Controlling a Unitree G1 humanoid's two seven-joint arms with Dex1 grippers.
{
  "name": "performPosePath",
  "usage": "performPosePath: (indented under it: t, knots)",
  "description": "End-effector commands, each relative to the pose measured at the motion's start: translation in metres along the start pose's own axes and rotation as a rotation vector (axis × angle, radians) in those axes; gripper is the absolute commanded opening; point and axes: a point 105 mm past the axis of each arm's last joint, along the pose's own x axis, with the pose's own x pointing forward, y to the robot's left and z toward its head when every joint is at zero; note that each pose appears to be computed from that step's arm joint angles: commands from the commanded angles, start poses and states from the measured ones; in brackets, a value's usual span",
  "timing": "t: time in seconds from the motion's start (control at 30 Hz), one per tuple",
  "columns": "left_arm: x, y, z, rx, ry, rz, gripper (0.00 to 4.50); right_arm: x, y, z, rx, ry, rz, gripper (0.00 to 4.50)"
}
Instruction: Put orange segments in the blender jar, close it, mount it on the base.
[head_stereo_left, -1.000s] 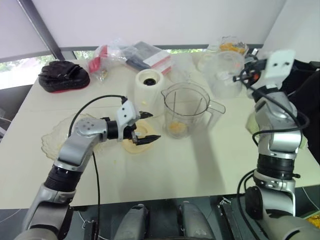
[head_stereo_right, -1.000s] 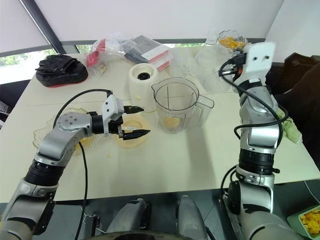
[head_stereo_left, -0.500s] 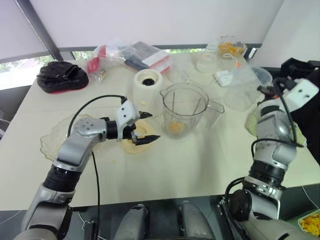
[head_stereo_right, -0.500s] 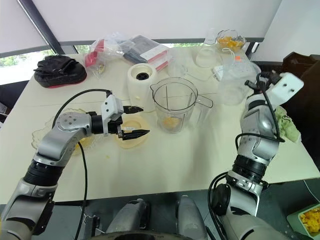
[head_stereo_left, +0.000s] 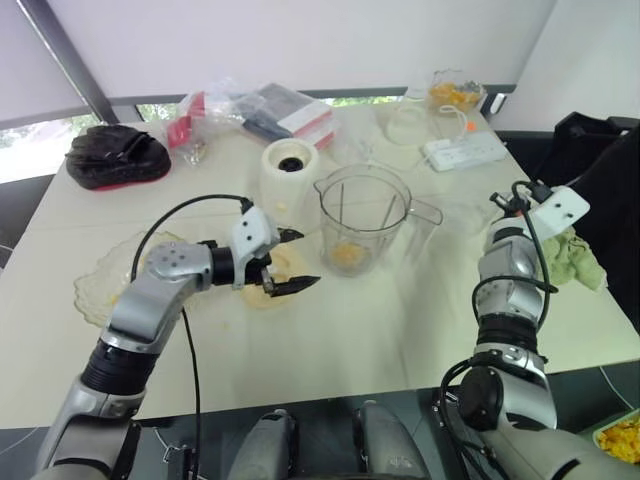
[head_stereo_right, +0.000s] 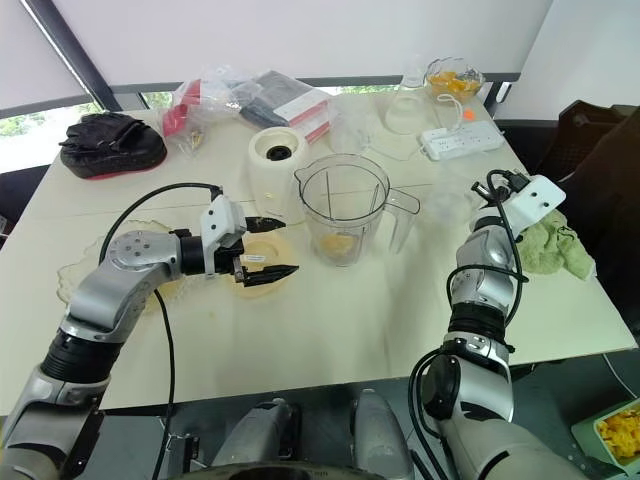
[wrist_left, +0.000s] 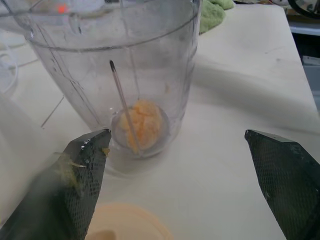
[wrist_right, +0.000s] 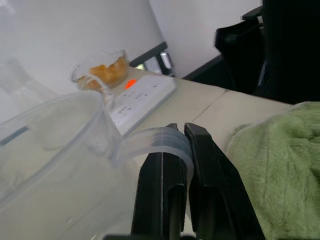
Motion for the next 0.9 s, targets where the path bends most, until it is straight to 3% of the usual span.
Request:
performPosePath:
  t: [0.03, 0.6, 0.7, 0.83, 0.9]
  knots:
    - [-0.007, 0.000, 0.013, 0.033, -0.033, 0.018, 4.50, 0.007, 0.002, 0.012, 0.001, -0.067, -0.011, 0.01]
    - [-0.009, -0.003, 0.013, 0.027, -0.021, 0.038, 4.50, 0.001, -0.016, -0.022, -0.047, -0.019, -0.055, 0.01]
    - [-0.009, -0.003, 0.013, 0.027, -0.020, 0.036, 4.50, 0.000, -0.017, -0.024, -0.055, -0.014, -0.050, 0.92]
    - [-0.007, -0.003, 0.013, 0.028, -0.022, 0.035, 4.50, -0.001, -0.017, -0.023, -0.077, -0.021, -0.040, 3.01]
    - [-0.007, -0.003, 0.013, 0.029, -0.023, 0.035, 4.50, -0.002, -0.018, -0.024, -0.082, -0.020, -0.039, 3.01]
